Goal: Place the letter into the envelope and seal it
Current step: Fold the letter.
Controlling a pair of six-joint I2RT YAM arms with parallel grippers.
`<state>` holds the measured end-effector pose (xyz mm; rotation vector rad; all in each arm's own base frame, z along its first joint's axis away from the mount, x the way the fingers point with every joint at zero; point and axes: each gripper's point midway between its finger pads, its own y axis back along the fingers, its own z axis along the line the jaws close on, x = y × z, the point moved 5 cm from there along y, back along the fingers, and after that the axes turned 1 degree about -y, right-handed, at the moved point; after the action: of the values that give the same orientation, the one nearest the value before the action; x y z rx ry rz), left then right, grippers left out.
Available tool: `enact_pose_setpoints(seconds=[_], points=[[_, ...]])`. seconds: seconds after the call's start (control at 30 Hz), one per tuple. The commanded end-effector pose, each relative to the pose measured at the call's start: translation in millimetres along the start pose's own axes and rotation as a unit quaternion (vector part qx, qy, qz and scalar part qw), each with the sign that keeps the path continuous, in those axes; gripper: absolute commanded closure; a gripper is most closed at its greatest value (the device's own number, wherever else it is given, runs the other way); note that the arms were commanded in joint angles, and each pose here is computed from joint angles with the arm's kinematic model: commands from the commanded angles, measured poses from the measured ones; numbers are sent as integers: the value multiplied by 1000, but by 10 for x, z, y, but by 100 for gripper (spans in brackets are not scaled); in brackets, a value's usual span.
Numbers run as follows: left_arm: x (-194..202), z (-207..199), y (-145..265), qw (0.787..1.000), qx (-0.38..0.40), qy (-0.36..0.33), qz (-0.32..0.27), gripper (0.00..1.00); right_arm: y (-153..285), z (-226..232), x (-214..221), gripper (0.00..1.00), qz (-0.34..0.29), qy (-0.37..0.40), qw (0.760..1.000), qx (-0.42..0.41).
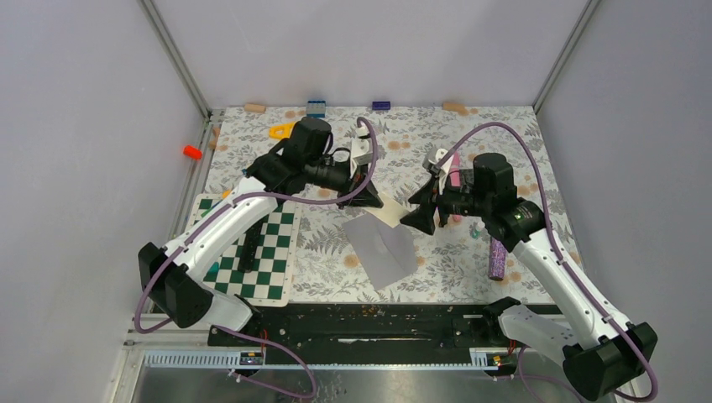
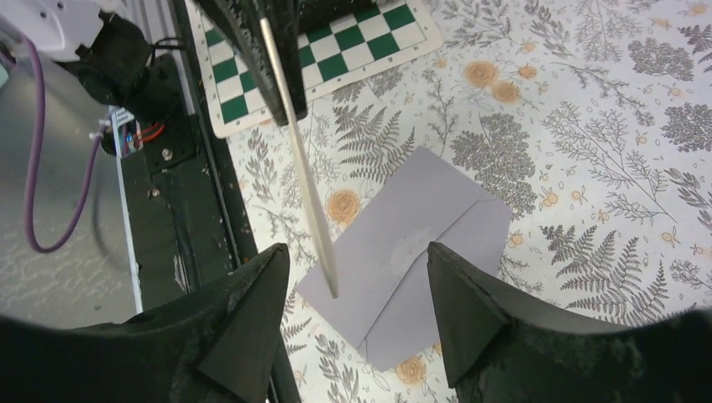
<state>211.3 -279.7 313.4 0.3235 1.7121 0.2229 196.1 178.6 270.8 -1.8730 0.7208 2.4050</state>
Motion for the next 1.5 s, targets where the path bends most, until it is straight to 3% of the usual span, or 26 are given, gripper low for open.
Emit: enact_pose_setpoints(seconds=[0.0,0.33,0.57,0.93,1.13,1.27,1.47], points=[[-206,-53,74,998,28,6,-61,100,-16,-53,-196,31,-53,-29,998,14],[-262,60,130,986,-3,77,-147,100,-114,71,-306,27,-105,-89,988,-72],[-319,122,258,981,-38,84,-173,100,-113,-55,-409,23,-135,-93,986,-20],[-564,108,385,970,-34,115,-213,100,-137,-117,-720,22,-190,-124,974,-20],[-615,181,382,963,-28,139,-229,100,-211,-58,-826,25,-226,-177,954,-90],[-688,204,486,950,-18,150,-273,100,-217,-56,-906,32,-266,-218,932,-114],[-776,224,716,936,-40,143,-320,100,-209,-115,-1044,33,-294,-246,917,-107]])
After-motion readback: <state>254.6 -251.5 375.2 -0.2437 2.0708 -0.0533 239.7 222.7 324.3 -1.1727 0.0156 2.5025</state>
